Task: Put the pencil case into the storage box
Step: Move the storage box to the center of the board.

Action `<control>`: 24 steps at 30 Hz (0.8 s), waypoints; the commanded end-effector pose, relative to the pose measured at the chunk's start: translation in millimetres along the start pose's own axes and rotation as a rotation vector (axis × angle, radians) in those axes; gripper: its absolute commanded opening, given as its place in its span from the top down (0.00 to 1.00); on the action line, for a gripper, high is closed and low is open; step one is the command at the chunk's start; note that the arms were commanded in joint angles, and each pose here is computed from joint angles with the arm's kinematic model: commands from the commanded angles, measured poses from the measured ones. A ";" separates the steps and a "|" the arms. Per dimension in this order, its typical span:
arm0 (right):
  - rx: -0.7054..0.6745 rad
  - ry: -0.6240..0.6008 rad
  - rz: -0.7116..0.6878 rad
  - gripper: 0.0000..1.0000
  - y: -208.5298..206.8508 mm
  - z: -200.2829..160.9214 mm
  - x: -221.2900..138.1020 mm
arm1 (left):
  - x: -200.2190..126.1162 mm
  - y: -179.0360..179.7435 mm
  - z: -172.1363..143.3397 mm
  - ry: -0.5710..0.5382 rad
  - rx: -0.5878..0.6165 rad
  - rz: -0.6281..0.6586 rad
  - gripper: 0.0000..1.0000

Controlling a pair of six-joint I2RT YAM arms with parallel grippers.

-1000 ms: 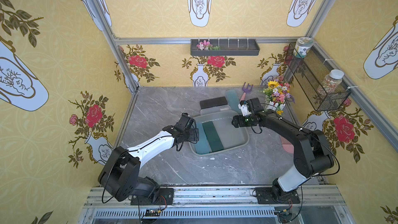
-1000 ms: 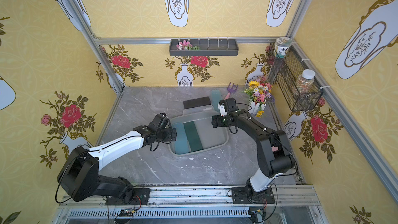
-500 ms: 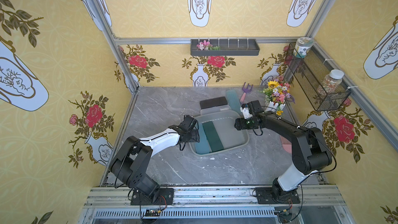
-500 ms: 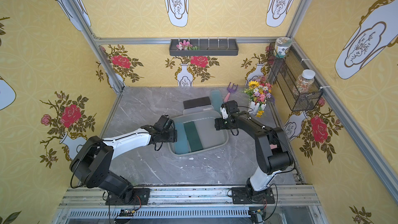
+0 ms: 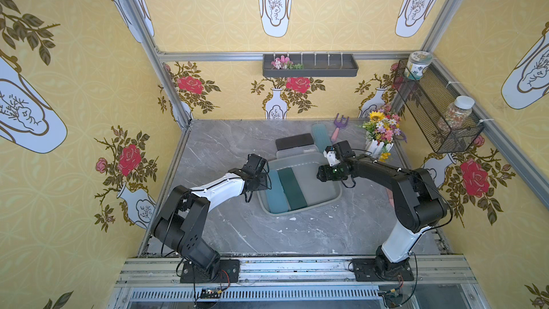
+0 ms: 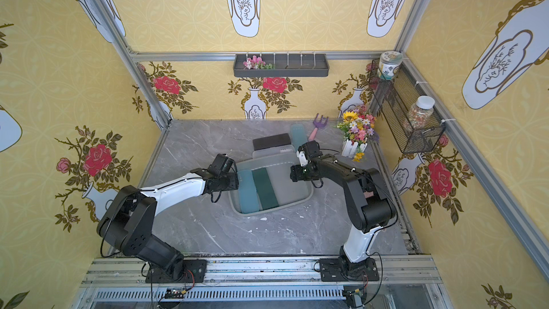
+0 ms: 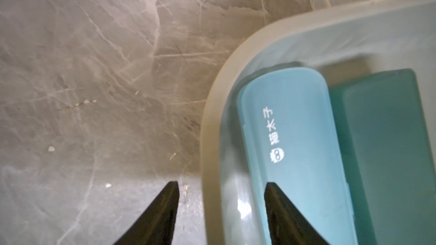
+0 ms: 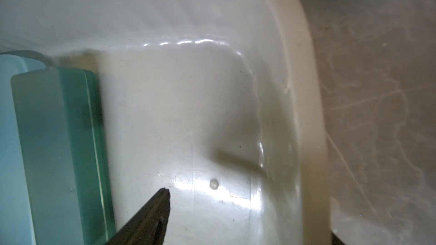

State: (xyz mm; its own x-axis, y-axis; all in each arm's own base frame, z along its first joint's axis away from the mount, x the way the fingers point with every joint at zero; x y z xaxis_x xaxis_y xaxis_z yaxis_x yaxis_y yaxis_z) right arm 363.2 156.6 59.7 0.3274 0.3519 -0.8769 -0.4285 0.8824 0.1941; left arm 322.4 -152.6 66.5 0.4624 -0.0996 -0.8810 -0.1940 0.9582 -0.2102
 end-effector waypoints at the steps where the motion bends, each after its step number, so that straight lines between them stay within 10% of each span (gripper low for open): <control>1: -0.001 -0.033 0.025 0.24 14.9 14.7 6.5 | 4.1 -1.1 9.5 -0.002 0.014 -0.006 0.42; 24: -0.077 -0.036 0.163 0.25 115.1 84.6 74.7 | 39.9 60.8 118.7 -0.042 -0.102 0.048 0.46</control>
State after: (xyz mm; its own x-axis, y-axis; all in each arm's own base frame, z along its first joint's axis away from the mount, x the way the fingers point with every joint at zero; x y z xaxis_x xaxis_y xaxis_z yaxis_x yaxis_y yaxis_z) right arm 409.4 274.1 46.4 0.3069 0.3619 -0.8803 -0.4735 0.8604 0.1886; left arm 425.7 -52.8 70.6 0.4804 0.0639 -0.8747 -0.3543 0.9265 -0.1269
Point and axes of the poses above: each gripper's point midway between its finger pads, its own x axis out along the fingers, its own y axis along the line the jaws close on, z = x × y, the point moved 2 cm from there along -x, back along the fingers, and after that the axes turned 11 degrees about -x, right-handed, at the moved point
